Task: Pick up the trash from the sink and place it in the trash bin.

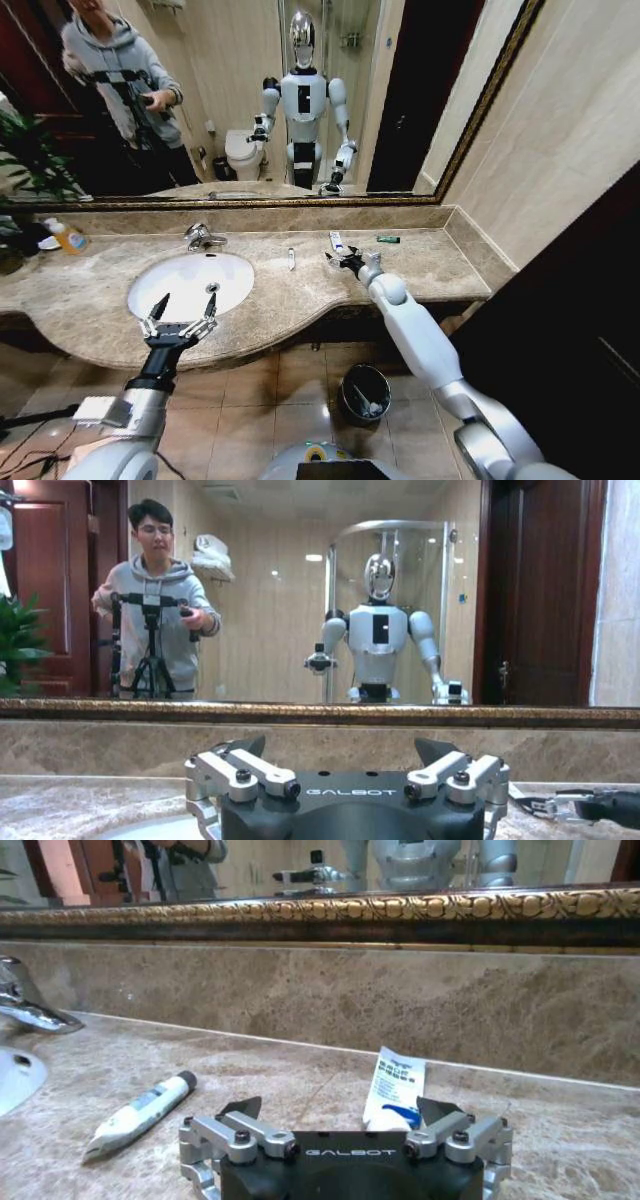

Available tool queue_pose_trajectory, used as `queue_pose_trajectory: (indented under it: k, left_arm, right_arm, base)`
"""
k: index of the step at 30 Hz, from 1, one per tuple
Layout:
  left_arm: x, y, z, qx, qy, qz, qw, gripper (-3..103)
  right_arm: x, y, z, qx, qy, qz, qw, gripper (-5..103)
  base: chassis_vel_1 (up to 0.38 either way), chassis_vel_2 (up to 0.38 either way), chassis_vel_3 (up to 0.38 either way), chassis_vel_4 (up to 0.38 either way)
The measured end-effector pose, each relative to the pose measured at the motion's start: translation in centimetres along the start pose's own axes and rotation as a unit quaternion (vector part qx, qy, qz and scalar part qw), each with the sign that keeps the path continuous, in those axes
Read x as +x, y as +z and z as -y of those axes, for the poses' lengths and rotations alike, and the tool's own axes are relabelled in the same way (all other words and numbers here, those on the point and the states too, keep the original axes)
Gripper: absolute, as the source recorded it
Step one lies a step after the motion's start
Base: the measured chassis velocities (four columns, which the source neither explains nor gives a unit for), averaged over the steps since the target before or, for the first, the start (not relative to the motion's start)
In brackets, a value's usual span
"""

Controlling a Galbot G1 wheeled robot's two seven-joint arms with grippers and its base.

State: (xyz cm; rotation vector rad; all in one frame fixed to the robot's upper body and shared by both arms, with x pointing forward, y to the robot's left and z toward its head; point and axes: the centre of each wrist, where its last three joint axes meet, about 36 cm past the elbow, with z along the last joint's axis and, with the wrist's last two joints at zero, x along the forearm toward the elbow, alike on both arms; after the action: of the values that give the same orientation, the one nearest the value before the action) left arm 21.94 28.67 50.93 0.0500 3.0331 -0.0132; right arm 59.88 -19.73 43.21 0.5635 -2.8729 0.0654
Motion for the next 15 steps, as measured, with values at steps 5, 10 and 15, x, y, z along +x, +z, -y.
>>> queue_pose_trajectory:
  k: [5,10,15]
  left_arm:
    - [0.0,0.0,0.0,0.0,0.0,0.0,1.0,100]
    - [0.0,0.0,0.0,0.0,0.0,0.0,1.0,100]
    - [0.0,0.0,0.0,0.0,0.0,0.0,1.0,100]
  right_arm:
    - [-1.4,0.5,-0.4,0.014,0.009,0.003,1.0,100]
    - [-2.4,1.2,-0.3,0.021,0.02,0.003,1.0,96]
    - [-2.8,1.6,0.0,0.018,0.027,0.002,0.999,80]
  base:
    - [0.0,0.0,0.0,0.0]
    - [0.0,0.0,0.0,0.0]
    - [0.0,0.0,0.0,0.0]
